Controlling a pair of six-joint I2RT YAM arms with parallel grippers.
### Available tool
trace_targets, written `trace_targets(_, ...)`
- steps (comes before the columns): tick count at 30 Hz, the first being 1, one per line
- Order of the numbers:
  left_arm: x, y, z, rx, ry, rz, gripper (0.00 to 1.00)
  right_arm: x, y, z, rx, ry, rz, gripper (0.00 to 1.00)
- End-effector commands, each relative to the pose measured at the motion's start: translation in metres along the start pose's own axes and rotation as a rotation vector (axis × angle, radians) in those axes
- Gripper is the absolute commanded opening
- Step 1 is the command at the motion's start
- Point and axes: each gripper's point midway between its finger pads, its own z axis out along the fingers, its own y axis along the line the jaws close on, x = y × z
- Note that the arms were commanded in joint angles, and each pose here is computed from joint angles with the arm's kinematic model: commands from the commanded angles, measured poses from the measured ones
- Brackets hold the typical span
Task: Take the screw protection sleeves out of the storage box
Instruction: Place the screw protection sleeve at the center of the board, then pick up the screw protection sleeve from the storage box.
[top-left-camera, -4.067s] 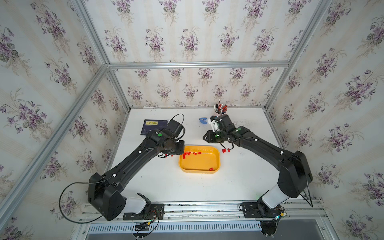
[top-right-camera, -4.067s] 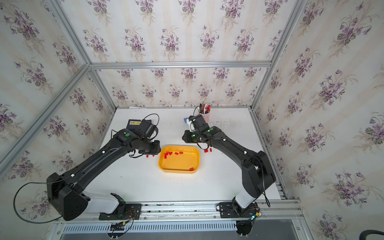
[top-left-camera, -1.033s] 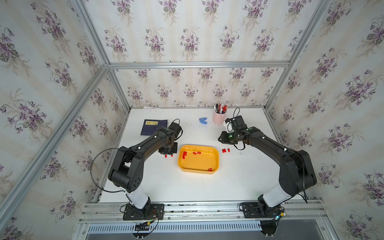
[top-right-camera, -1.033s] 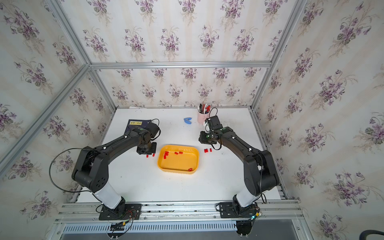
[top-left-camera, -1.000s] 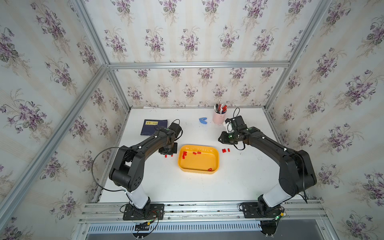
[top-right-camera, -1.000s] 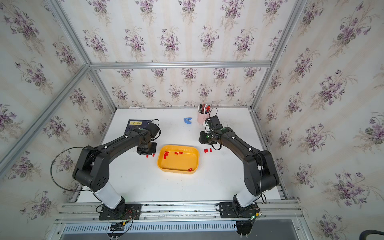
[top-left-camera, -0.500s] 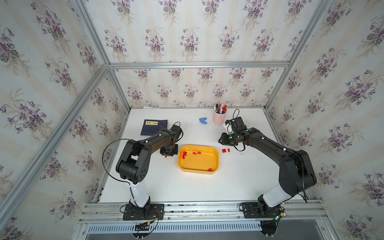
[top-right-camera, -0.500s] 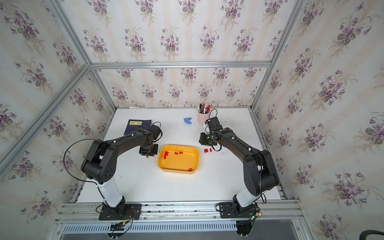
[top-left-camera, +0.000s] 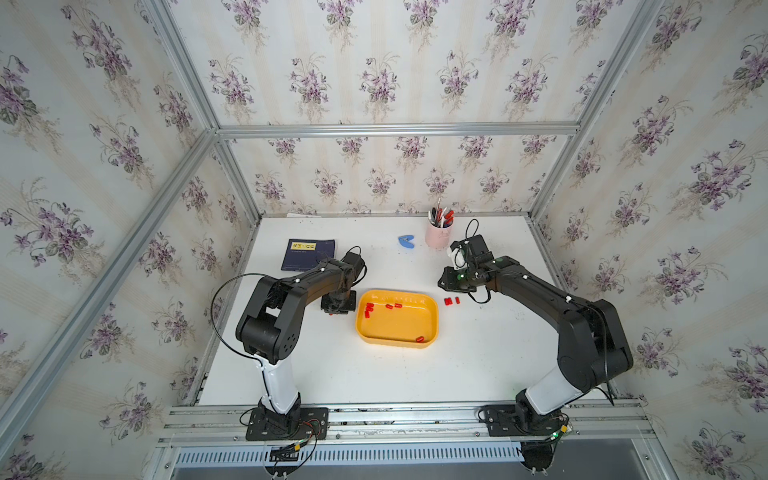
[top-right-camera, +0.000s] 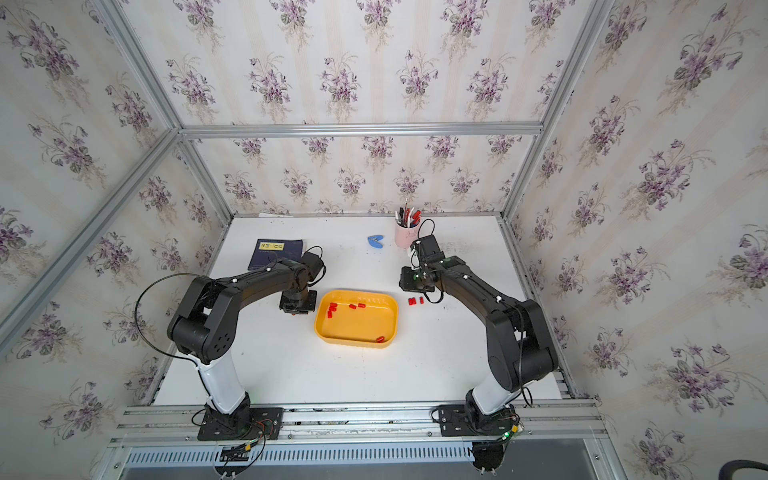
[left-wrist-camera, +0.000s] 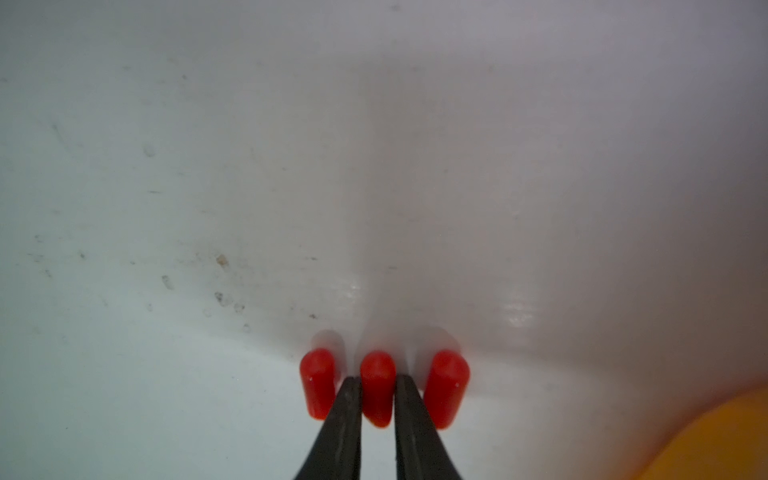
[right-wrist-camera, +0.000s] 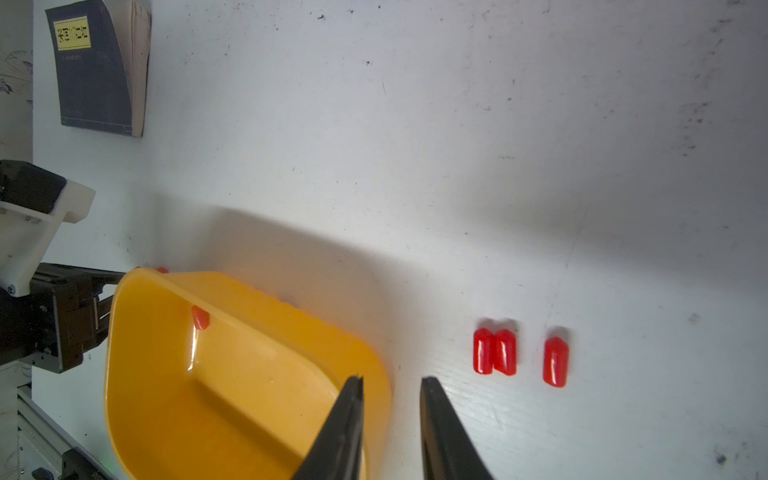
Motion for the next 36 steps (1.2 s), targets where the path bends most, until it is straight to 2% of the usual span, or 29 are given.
trace_targets(1, -0.003, -0.001, -0.002, 0.007, -0.014, 0.000, 0.23, 0.001, -0.001, 0.001, 0.006, 0.000, -0.010, 0.29)
trace_targets(12, 0.000, 0.001, -0.007, 0.010, -0.021, -0.006, 0.24, 0.003, -0.001, 0.003, 0.001, 0.006, -0.007, 0.29)
trace_targets(19, -0.004, 0.006, -0.024, 0.006, -0.053, -0.021, 0.26, 0.001, 0.000, 0.001, -0.004, 0.000, -0.007, 0.29)
trace_targets(24, -0.011, 0.017, -0.058, 0.005, -0.127, -0.057, 0.28, -0.006, 0.024, -0.011, -0.064, -0.030, -0.061, 0.29)
trace_targets(28, -0.013, 0.007, -0.101, 0.133, -0.224, -0.075, 0.32, 0.003, 0.062, -0.012, -0.107, -0.008, -0.157, 0.29)
trace_targets(31, -0.008, -0.014, -0.129, 0.233, -0.278, -0.015, 0.36, 0.010, 0.074, -0.006, -0.146, 0.024, -0.108, 0.29)
trace_targets(33, -0.004, -0.034, -0.143, 0.300, -0.298, 0.070, 0.38, 0.011, 0.077, -0.003, -0.164, 0.033, -0.080, 0.29)
trace_targets(36, 0.000, -0.057, -0.154, 0.329, -0.329, 0.205, 0.43, 0.005, 0.075, -0.004, -0.147, 0.011, -0.081, 0.29)
